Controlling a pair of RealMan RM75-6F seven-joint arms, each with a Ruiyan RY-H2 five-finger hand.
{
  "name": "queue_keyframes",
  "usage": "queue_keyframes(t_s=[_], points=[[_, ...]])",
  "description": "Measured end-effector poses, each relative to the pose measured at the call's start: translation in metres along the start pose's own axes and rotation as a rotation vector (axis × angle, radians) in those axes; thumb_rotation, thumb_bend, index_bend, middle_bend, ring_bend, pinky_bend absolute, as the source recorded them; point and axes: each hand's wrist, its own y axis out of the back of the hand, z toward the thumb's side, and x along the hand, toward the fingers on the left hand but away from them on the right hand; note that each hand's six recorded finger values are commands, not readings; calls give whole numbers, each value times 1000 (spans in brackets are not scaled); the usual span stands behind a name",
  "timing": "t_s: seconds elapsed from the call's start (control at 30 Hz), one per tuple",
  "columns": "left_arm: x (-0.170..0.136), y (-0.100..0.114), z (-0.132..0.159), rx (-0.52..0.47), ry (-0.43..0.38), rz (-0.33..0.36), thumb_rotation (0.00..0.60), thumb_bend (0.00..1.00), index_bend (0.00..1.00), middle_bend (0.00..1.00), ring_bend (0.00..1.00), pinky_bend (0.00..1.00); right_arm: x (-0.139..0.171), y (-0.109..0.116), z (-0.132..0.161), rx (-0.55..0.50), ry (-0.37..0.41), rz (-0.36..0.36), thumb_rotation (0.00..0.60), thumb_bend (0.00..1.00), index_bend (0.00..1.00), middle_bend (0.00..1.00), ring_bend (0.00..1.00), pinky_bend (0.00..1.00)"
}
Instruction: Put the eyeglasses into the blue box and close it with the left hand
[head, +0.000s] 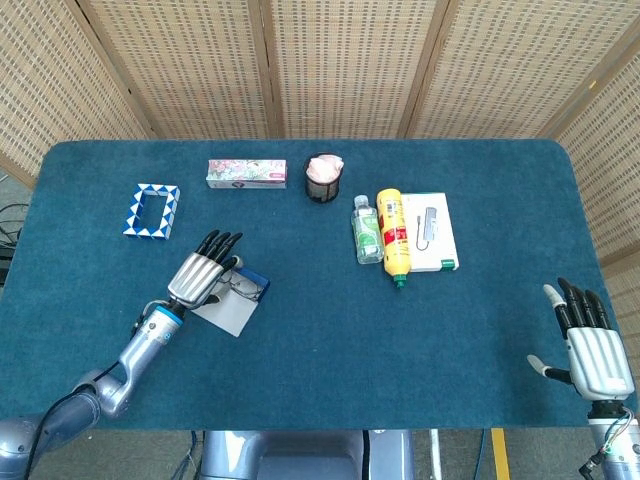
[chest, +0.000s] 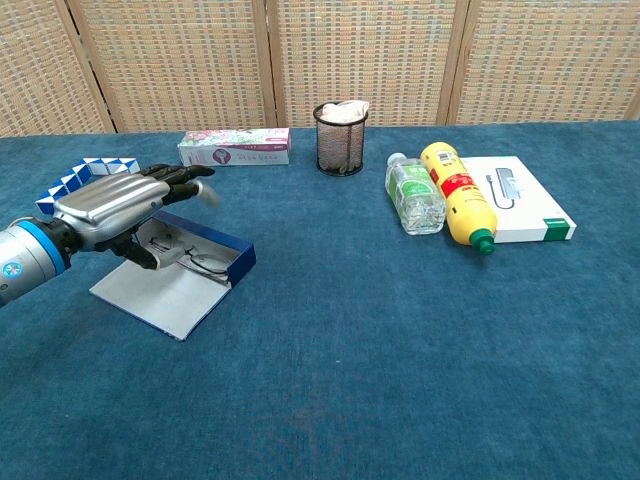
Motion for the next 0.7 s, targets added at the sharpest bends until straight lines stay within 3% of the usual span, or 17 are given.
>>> queue_keyframes(t_s=[0.23, 0.43, 0.7], points=[[-6, 9, -3, 1, -13, 36, 600, 319, 0, 0, 0, 0, 0, 0, 0, -5, 0, -1, 600, 53, 0, 0, 0, 0], [-19, 25, -4, 28, -44, 79, 600, 18, 0, 0, 0, 0, 0, 0, 0, -7, 2, 2, 600, 53, 0, 0, 0, 0], [-46, 28, 6, 1, -77, 29, 600, 2, 24, 0, 0, 0, 0, 0, 0, -16, 3, 3, 600, 53, 0, 0, 0, 0]])
